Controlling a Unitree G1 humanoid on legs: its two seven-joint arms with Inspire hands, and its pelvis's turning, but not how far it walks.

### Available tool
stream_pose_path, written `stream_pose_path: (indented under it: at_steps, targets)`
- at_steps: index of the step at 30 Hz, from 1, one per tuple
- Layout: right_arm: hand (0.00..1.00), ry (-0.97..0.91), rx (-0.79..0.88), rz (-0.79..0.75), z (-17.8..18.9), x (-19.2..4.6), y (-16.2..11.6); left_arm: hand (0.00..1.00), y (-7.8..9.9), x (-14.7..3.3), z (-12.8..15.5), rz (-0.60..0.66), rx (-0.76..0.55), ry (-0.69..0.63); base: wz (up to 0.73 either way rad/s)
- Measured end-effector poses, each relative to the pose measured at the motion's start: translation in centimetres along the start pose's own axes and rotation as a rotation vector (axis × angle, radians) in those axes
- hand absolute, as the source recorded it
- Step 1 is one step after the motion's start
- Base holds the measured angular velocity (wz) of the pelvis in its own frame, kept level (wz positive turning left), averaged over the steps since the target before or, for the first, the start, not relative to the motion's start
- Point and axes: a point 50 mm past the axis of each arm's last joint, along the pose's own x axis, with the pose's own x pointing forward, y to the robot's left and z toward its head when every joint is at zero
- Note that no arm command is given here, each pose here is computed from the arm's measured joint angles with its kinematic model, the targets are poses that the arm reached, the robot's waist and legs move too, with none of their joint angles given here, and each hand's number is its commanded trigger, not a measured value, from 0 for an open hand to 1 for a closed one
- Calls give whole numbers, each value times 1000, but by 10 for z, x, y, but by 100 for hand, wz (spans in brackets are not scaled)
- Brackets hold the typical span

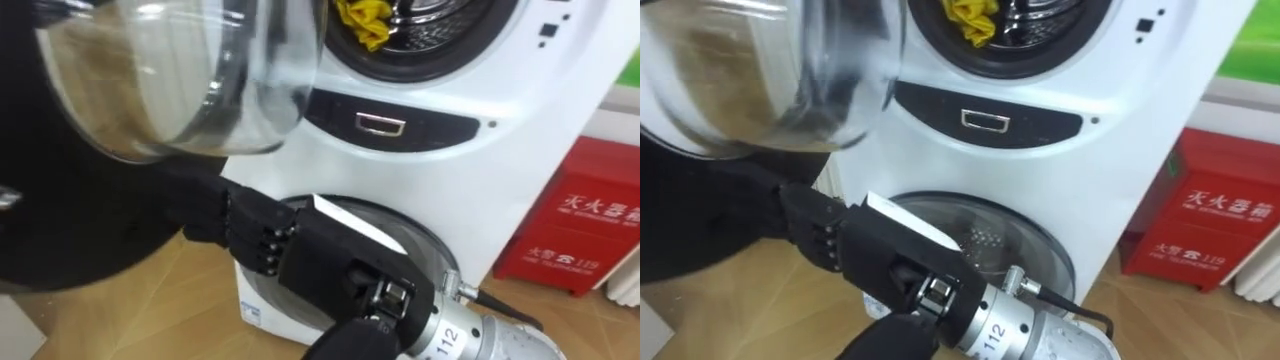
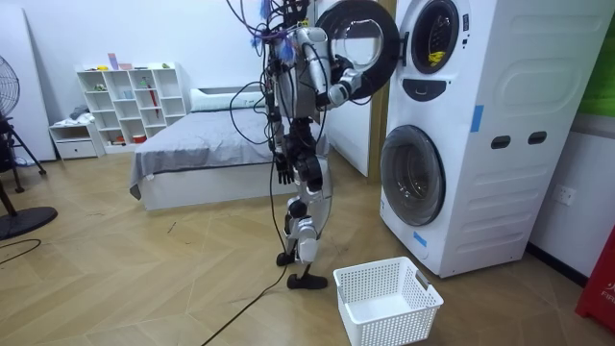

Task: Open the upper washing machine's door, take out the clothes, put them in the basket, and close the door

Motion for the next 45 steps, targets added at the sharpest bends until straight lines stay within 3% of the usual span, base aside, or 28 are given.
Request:
stream_pose_path:
  at_steps: [15,24,38,45]
  targets:
    - [0,47,-52,24,-4,1,3,0,1,1,4,7,-15,-11,0]
    - [0,186,-219,-49,-5,-14,-12,0,1,1,4,6,-21,-8,0]
    - [0,409,-592,-475,14,-66,-61,0,5,-4,-21,12,-110,51,-1]
    - [0,345,-586,-567,26,-70,-66,0,4,-5,-24,9,-121,57,-3]
